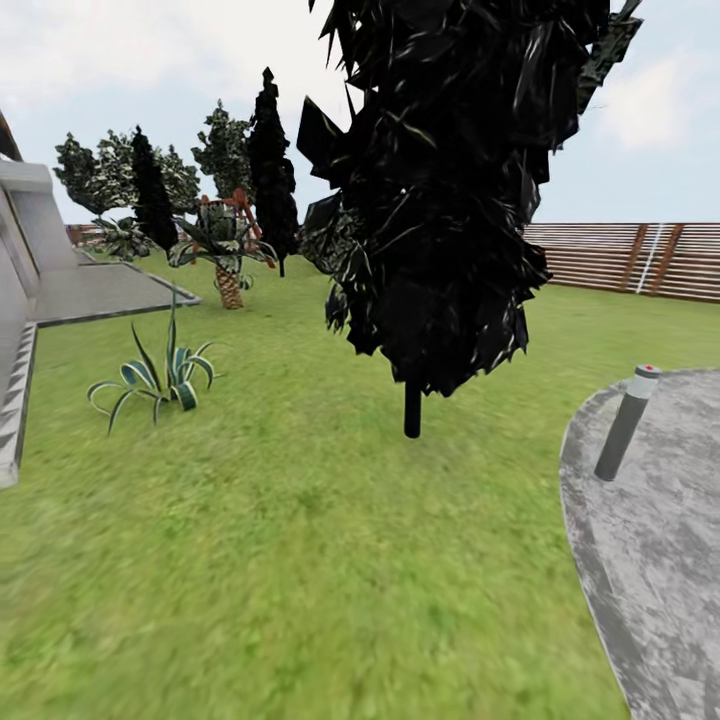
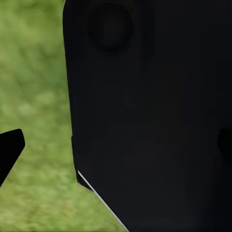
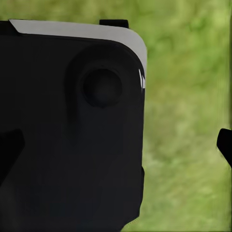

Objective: Take the three Easter eggs out of the wicker basket on the lawn in the garden, then place them on the lawn next to a single tree (choose any tree) so that all three eggs are next to the same tree and none are left in the basket.

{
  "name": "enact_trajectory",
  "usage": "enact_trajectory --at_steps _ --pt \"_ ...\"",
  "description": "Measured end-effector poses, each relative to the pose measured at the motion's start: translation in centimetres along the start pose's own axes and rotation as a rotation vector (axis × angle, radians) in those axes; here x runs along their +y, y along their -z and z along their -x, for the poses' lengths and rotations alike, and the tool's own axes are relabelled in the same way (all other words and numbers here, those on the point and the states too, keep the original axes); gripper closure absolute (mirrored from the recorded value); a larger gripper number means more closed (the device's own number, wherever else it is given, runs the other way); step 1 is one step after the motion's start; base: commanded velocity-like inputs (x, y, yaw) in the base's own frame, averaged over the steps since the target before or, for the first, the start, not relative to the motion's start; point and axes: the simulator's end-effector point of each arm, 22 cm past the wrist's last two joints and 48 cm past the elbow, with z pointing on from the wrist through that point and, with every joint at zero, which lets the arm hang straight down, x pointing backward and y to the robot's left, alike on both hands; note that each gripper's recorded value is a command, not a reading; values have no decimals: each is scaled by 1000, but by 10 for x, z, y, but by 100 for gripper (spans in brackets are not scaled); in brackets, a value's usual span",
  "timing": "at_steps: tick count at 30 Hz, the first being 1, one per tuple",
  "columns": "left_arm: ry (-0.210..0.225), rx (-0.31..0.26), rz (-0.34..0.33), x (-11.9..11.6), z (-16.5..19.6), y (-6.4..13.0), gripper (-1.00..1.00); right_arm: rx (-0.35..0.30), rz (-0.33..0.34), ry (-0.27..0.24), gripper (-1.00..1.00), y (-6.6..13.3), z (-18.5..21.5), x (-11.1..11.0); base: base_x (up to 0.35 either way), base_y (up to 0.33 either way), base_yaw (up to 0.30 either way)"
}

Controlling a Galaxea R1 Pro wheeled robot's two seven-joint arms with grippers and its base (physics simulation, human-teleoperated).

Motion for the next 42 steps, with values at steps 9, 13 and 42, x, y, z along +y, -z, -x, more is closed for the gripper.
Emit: enact_trajectory --at_steps 9,13,42 --pt "0 0 0 0 0 0 -100 0 0 0 -100 0 0 0 332 0 254" --pt "0 0 1 0 0 0 -100 0 0 0 -100 0 0 0 332 0 255" --pt "0 0 1 1 0 0 -100 1 1 3 -100 0 0 0 332 0 111"
